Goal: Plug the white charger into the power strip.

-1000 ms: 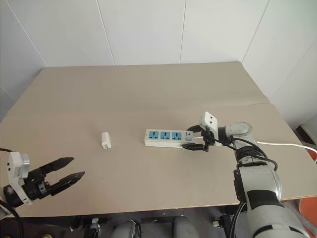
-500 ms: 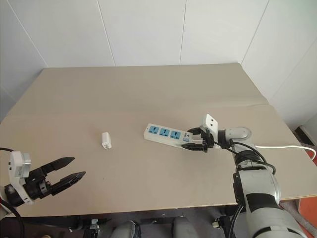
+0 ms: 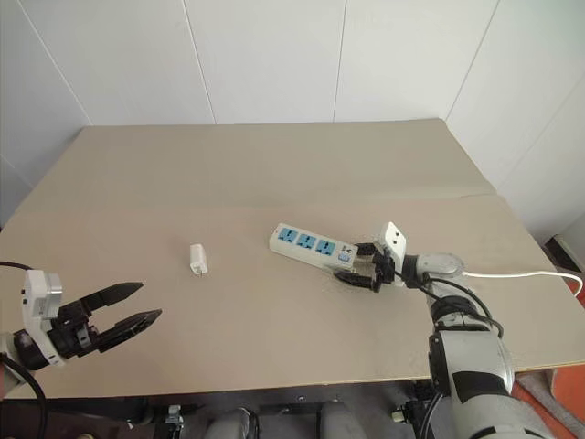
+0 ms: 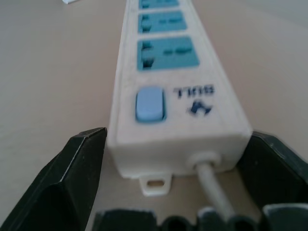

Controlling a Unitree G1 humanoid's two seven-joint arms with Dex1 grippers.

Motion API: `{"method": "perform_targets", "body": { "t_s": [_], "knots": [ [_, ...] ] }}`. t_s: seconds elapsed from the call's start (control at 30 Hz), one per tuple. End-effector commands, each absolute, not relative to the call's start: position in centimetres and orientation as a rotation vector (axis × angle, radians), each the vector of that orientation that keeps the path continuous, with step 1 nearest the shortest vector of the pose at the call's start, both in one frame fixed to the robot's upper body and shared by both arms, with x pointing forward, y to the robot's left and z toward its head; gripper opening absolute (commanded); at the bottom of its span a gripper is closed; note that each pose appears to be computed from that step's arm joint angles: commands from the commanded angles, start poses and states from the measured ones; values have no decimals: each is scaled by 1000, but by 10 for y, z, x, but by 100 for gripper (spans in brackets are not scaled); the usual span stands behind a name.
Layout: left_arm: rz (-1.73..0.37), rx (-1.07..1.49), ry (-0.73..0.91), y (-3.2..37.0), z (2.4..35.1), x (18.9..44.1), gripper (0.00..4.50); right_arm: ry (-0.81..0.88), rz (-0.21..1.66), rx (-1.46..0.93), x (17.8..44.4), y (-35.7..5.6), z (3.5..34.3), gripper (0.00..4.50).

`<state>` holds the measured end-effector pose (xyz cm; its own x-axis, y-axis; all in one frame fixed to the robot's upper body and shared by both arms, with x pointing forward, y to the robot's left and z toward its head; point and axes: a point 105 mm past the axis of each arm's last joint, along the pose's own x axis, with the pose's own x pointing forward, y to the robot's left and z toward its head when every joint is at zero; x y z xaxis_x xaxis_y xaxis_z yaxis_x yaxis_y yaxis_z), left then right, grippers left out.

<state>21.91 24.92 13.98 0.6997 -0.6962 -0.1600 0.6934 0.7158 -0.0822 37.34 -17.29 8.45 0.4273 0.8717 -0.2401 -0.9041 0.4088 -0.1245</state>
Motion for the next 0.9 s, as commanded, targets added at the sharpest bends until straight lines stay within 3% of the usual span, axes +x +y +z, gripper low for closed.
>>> {"method": "perform_targets", "body": {
  "t_s": [0.03,0.7,0.83,0.9],
  "knots": [
    [-788,4,174,247,143,220,450,104,1126,-259,371,-175,88,447],
    [-793,-9,182,242,139,218,450,57,1078,-176,378,-161,88,447],
    [-792,-11,182,241,138,217,450,66,1085,-158,378,-160,88,343],
    [-790,-13,181,241,138,217,450,60,1082,-168,377,-160,88,343]
  ]
}}
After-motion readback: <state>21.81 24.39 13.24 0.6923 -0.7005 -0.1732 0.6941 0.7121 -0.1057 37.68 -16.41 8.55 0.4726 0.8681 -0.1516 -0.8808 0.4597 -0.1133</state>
